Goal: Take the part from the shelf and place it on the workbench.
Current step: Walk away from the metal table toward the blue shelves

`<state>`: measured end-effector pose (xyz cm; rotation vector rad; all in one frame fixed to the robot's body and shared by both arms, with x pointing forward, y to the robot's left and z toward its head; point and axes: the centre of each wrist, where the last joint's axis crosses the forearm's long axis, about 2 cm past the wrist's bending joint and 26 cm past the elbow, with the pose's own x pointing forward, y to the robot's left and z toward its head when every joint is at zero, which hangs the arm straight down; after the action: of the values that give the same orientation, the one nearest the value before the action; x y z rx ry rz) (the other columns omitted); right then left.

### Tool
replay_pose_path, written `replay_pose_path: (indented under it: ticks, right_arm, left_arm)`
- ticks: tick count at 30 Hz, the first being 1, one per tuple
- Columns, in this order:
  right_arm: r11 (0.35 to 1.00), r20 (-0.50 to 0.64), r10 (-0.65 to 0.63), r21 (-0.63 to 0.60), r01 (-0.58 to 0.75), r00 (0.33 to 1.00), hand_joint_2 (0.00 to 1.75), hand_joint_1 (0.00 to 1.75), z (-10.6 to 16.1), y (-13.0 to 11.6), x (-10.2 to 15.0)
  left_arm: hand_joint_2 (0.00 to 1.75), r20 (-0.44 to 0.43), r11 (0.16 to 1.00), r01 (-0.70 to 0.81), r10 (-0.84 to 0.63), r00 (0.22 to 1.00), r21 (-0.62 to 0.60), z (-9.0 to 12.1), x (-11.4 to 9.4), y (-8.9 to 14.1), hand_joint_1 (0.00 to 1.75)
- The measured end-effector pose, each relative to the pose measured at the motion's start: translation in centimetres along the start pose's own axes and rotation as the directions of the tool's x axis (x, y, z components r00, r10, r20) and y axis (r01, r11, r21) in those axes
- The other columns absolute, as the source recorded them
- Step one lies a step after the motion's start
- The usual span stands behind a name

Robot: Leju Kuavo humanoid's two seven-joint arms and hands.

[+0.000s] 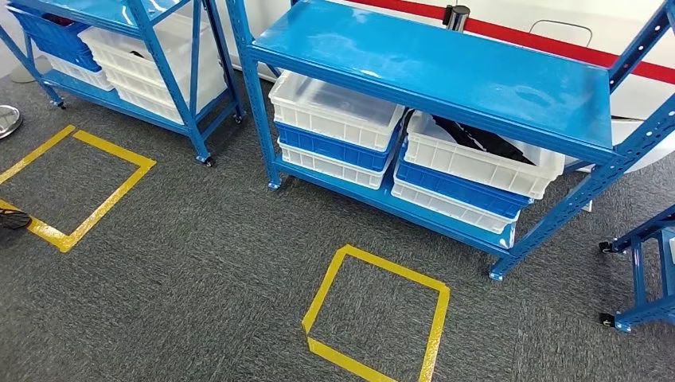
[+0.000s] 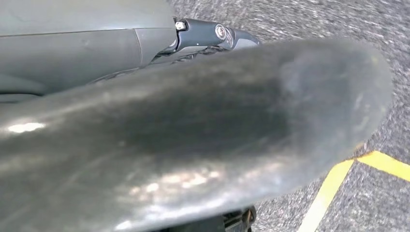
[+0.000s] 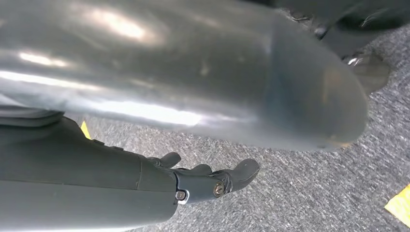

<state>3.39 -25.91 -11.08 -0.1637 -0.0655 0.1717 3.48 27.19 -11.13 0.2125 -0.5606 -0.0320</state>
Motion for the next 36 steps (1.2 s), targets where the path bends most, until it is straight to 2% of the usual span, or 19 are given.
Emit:
replay_pose_path:
  ticks: [36]
  right_arm:
    - [0.999,0.017,0.031,-0.009,-0.030,0.999,0.00,0.00,0.02,0.11,-0.06]
  left_arm:
    - [0.00,0.005,1.000,-0.001,0.001,1.000,0.005,-0.11,0.12,0.17,0.00]
